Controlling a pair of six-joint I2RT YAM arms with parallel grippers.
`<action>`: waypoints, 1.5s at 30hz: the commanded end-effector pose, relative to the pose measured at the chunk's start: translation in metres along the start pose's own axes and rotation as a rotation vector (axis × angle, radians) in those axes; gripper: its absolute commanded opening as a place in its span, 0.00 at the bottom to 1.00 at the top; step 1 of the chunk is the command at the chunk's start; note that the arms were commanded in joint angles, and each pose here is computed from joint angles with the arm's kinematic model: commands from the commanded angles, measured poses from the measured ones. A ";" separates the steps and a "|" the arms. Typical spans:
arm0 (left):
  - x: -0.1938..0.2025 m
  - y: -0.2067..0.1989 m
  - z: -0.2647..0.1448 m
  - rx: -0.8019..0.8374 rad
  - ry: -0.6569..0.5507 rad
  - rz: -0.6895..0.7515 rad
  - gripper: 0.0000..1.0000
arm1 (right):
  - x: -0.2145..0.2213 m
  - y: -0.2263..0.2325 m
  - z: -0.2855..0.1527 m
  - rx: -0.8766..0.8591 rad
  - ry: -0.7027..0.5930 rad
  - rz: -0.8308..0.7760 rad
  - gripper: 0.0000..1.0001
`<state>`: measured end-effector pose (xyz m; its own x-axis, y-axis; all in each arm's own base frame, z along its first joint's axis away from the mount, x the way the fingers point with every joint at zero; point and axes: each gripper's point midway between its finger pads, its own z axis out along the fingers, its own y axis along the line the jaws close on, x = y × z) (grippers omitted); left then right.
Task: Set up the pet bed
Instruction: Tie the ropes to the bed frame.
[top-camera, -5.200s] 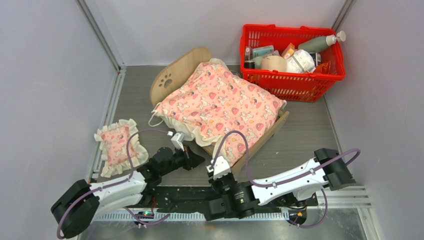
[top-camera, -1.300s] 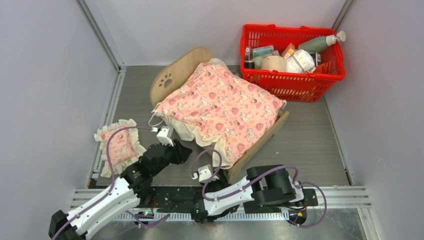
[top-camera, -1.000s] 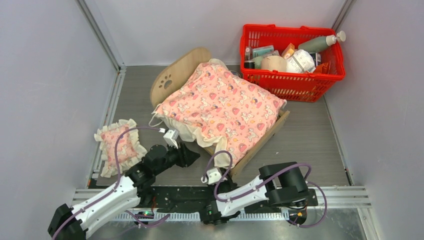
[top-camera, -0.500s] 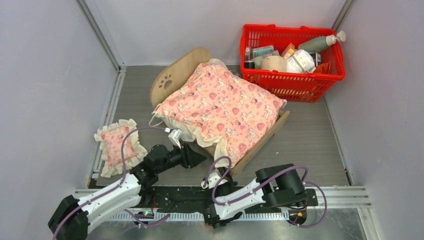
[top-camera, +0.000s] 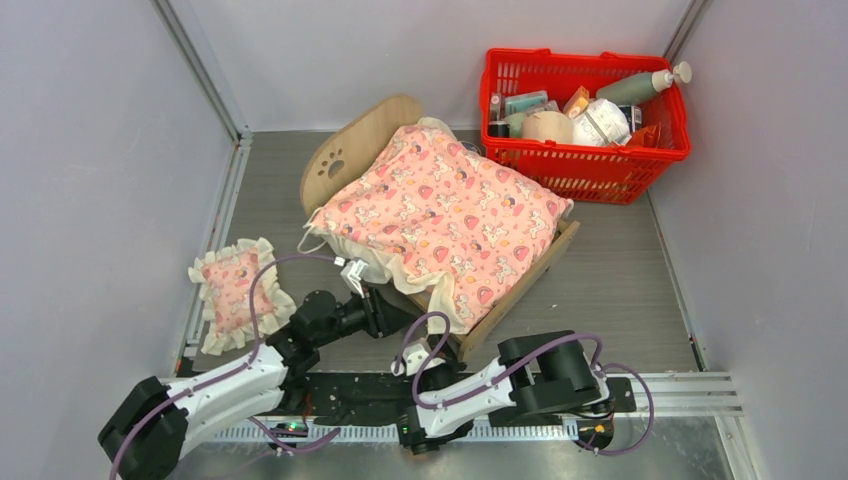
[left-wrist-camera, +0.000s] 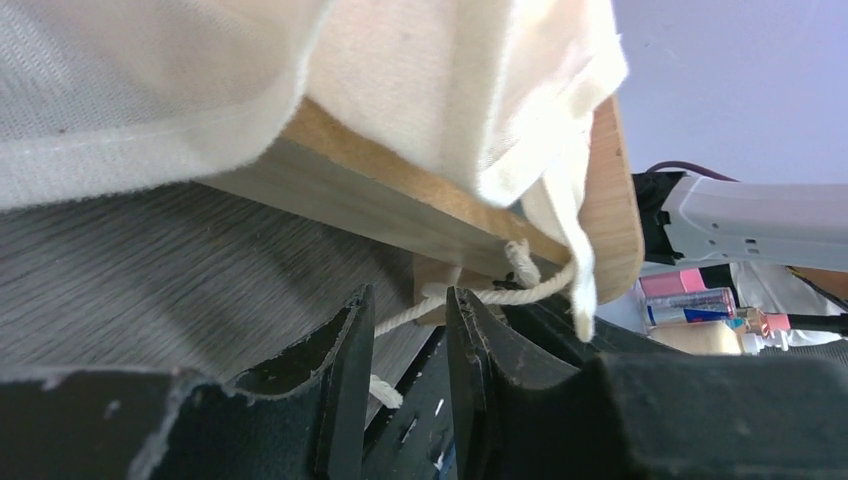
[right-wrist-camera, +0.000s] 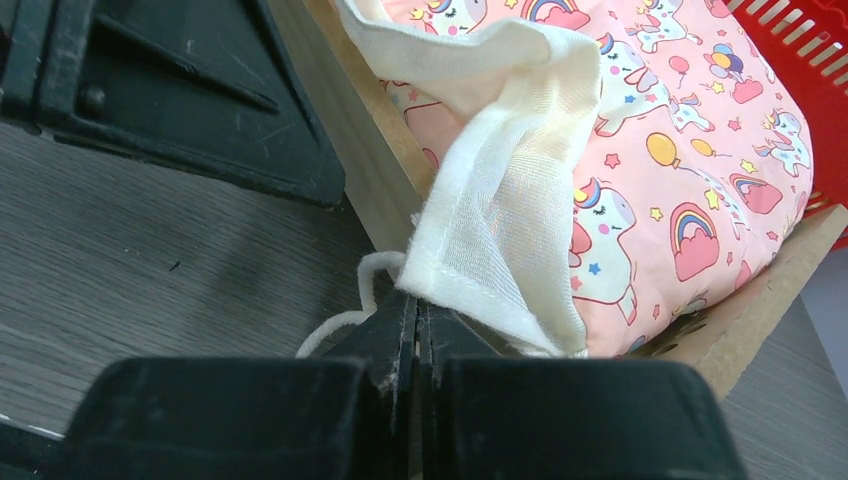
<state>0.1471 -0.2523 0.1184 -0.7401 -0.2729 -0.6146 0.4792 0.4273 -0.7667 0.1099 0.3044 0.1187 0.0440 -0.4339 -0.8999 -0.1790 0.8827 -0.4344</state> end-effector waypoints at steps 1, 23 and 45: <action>-0.007 -0.010 0.007 0.040 -0.007 0.012 0.35 | -0.042 0.010 0.006 -0.053 -0.184 0.010 0.05; -0.015 -0.010 0.021 -0.012 -0.056 0.049 0.28 | -0.044 0.006 0.006 -0.066 -0.211 0.032 0.05; 0.009 -0.057 0.025 0.183 0.055 0.012 0.25 | -0.049 -0.002 0.007 -0.100 -0.272 0.090 0.05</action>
<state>0.1320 -0.2946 0.1214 -0.7826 -0.1860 -0.5941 0.5052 0.3679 -0.7807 0.1145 0.2955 0.1145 0.0505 -0.4359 -0.8986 -0.1724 0.8824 -0.4378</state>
